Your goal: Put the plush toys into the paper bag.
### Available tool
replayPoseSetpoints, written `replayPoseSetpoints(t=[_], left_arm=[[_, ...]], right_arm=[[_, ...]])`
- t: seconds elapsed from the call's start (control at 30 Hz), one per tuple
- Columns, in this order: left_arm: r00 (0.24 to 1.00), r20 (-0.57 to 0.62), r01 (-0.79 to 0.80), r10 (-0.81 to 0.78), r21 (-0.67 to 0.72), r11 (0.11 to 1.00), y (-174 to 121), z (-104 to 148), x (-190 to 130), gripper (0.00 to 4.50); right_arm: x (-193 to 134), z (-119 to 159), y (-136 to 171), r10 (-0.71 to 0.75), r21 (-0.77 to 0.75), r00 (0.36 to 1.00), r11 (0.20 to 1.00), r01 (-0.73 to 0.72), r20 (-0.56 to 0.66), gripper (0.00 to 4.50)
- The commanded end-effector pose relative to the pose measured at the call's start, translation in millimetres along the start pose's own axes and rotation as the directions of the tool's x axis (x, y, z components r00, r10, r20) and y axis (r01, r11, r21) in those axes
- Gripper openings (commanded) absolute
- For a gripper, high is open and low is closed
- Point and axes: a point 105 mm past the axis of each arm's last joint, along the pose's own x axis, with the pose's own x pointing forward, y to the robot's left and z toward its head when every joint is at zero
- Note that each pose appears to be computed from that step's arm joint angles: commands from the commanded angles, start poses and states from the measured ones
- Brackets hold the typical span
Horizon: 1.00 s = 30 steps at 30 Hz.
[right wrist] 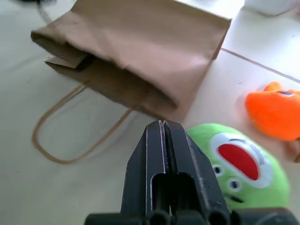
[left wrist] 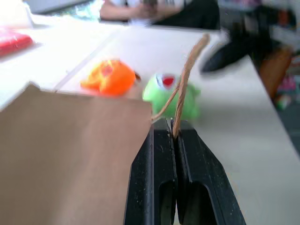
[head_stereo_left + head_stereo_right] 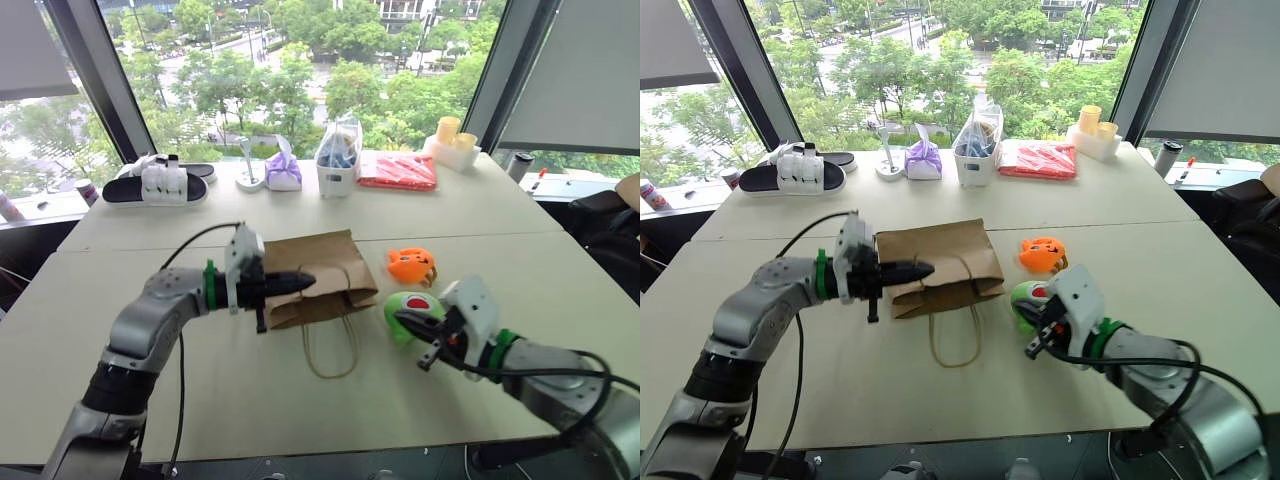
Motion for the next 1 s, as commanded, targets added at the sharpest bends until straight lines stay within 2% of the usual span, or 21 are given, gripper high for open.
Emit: replayPoseSetpoints(t=[0.03,0.3,0.43,0.57,0.73,0.83,0.93,1.0], left_arm=[[0.999,0.048,0.016,-0.016,-0.008,1.000,-6.2,16.3,1.0,0.07],[0.995,0.100,-0.012,0.018,-0.065,0.998,-11.5,28.7,2.8,0.07],[0.982,0.165,-0.080,0.092,-0.079,0.994,-3.1,46.2,2.2,0.07],[0.934,0.284,-0.191,0.217,-0.115,0.975,19.4,78.3,-4.9,0.07],[0.851,0.373,-0.353,0.370,-0.114,0.929,54.4,110.6,-26.7,0.07],[0.829,0.405,-0.371,0.386,-0.118,0.921,62.0,122.5,-33.0,0.07],[0.861,0.370,-0.326,0.349,-0.124,0.937,52.5,108.9,-23.0,0.07],[0.899,0.306,-0.287,0.314,-0.131,0.949,40.1,83.3,-12.2,0.07]], right_arm=[[30.4,0.6,11.1,0.010,-0.004,0.999,1.000,-0.010,0.039,0.00],[116.2,-7.7,2.7,-0.088,-0.004,0.995,0.996,0.088,0.043,0.00],[140.3,-14.0,4.4,-0.083,-0.039,0.997,0.996,0.083,0.007,0.00],[147.3,-20.6,8.3,-0.056,-0.064,0.998,0.996,0.055,-0.019,0.00],[145.2,-28.4,10.6,-0.037,-0.066,0.998,0.997,0.034,-0.043,0.00],[144.3,-31.0,9.8,-0.041,-0.074,0.998,0.997,0.038,-0.049,0.00],[142.2,-25.7,8.2,-0.047,-0.080,0.999,0.996,0.044,-0.028,0.00],[136.2,-5.8,2.3,-0.064,-0.066,0.997,0.996,0.067,0.037,0.00]])
